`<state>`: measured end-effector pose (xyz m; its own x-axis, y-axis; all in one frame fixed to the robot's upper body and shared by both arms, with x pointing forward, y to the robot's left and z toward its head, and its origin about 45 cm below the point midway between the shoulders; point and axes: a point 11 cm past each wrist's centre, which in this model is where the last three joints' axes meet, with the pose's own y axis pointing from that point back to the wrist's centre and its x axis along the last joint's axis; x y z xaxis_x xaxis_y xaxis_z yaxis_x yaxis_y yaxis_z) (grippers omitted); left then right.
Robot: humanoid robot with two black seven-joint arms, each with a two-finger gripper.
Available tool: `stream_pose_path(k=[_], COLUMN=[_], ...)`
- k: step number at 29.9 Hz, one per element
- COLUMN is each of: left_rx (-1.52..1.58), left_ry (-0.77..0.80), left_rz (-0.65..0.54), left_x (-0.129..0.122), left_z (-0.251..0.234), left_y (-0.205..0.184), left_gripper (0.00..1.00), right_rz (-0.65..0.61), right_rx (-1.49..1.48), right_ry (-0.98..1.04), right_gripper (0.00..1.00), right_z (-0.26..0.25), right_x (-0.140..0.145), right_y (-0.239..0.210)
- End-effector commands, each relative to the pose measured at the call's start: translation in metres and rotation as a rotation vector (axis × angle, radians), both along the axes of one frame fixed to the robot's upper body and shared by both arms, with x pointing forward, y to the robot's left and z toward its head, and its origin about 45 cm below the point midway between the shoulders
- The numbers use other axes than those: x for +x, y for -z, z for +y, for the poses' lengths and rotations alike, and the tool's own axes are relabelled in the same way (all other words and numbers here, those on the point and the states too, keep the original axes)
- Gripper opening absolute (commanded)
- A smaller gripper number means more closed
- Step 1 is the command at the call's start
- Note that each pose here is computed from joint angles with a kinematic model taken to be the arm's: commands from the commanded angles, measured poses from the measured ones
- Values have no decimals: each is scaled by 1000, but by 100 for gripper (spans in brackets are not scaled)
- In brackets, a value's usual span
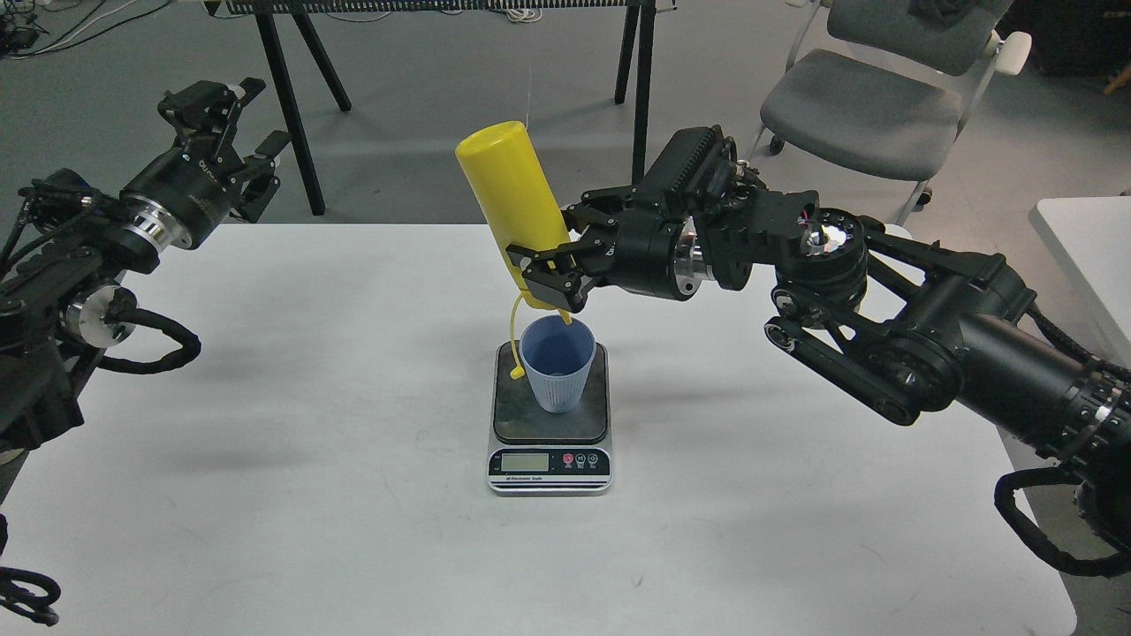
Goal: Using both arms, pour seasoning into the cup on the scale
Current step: 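Raise the yellow bottle away from the cup and bring it back down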
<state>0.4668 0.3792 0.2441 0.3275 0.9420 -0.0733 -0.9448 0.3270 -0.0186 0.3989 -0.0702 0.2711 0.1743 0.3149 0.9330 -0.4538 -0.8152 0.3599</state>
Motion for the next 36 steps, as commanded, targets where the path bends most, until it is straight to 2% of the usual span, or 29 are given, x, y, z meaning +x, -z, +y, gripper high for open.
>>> stream_pose_path(k=[1, 6, 9, 11, 14, 17, 19, 21, 25, 29, 31, 36], left_rx=[0, 0, 3, 4, 0, -4, -9, -12, -12, -10, -8, -5], left_ry=[0, 0, -4, -5, 0, 5, 17, 23, 25, 27, 27, 28], left_rz=[0, 0, -1, -1, 0, 0, -3, -3, -2, 1, 5, 14], left_x=[0, 0, 0, 0, 0, 1, 3, 4, 4, 3, 3, 1], left_z=[0, 0, 2, 3, 0, -3, -10, -14, -15, -16, -15, -15], left_y=[0, 0, -1, -1, 0, 0, 0, 0, 1, 2, 4, 8], left_gripper=[65, 65, 65, 65, 65, 65, 65, 65, 65, 65, 65, 65], right_rz=[-11, 3, 232, 328, 457, 689, 935, 1125, 1290, 1351, 1375, 1330], right_rx=[18, 52, 247, 423, 704, 1138, 1443, 1674, 2000, 2375, 2452, 2625], right_ry=[16, 164, 316, 425, 528, 578, 624, 643, 608, 512, 509, 496], right_gripper=[52, 53, 54, 54, 54, 55, 55, 55, 55, 55, 55, 55], right_z=[-2, -36, -75, -121, -180, -238, -272, -293, -322, -338, -336, -347], right_x=[5, 40, 67, 82, 89, 88, 82, 71, 49, 21, 9, -22], right_y=[-5, -30, -63, -91, -126, -145, -123, -93, -62, -25, -8, 20])
